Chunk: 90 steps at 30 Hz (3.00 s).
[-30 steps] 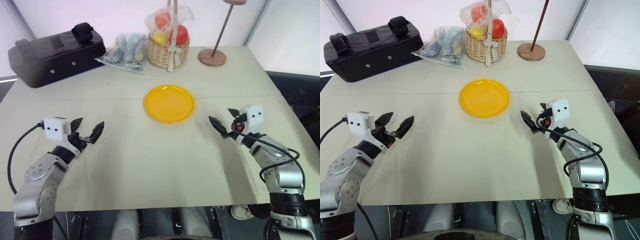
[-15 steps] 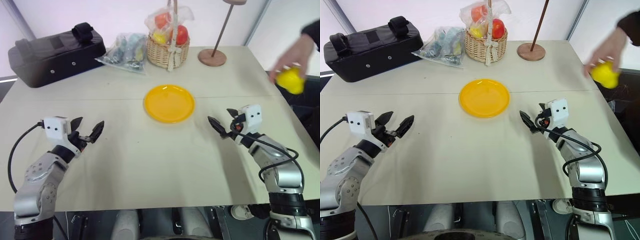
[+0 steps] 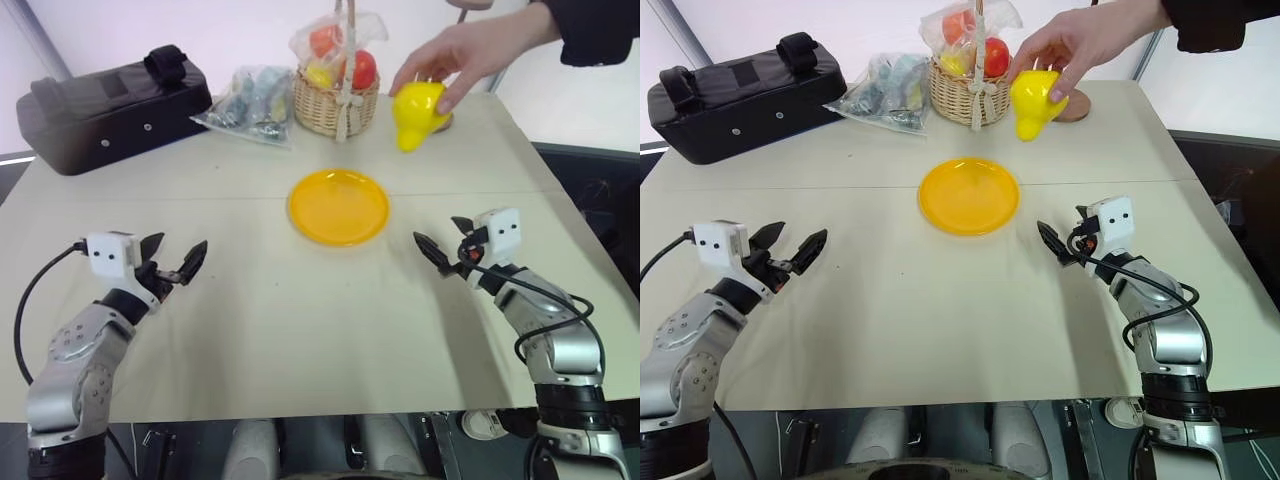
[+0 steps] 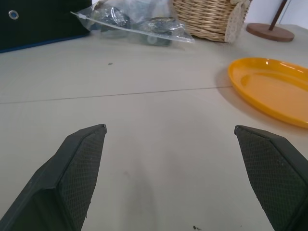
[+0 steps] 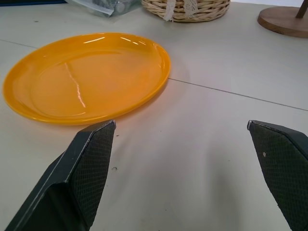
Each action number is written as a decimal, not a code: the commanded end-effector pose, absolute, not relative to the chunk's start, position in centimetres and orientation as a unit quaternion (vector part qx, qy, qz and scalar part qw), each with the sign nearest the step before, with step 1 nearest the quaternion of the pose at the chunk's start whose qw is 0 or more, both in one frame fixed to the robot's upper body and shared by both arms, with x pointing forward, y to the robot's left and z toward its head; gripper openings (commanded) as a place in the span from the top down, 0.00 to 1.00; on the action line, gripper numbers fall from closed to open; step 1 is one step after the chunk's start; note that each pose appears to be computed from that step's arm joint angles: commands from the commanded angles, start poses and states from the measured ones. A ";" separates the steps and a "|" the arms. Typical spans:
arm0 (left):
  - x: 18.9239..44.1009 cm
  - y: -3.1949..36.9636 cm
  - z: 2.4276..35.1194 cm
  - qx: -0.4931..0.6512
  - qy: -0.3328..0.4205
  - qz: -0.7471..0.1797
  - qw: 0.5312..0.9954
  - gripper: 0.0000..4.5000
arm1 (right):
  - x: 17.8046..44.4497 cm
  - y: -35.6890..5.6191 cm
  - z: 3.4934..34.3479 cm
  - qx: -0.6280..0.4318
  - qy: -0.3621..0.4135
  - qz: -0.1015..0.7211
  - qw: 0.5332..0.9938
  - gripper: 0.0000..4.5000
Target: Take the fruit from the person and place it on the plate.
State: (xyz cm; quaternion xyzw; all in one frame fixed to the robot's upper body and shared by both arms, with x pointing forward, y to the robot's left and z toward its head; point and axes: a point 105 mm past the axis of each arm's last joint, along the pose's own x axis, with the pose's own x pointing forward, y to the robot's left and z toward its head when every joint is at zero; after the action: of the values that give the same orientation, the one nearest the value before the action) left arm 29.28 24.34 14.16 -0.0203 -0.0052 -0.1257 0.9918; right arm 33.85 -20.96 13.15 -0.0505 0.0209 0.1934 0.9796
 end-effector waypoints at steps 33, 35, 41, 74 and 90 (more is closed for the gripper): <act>26.6 18.0 22.8 0.008 0.032 -0.487 0.873 0.01 | 36.8 -18.0 26.1 0.080 -0.044 0.236 0.968 0.00; 26.4 18.1 22.4 0.004 0.035 -0.484 0.875 0.01 | 37.0 -17.8 26.1 0.084 -0.040 0.241 0.966 0.00; 26.1 18.3 22.2 0.001 0.031 -0.473 0.880 0.01 | 37.6 -17.5 25.5 0.092 -0.024 0.244 0.965 0.00; 25.6 19.5 19.6 0.018 0.062 -0.425 0.903 0.00 | 41.4 -9.1 17.2 0.022 0.091 0.331 0.939 0.50; 26.2 20.7 19.1 0.014 0.049 -0.376 0.925 0.00 | 39.6 -13.5 20.4 0.010 0.049 0.308 0.950 0.01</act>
State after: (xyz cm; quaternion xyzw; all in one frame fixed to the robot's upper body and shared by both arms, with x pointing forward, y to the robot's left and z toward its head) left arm 25.92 19.89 18.04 -0.0022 0.0809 -0.4013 0.9124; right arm 40.09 -12.09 18.67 0.0113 0.0870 0.3195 0.9435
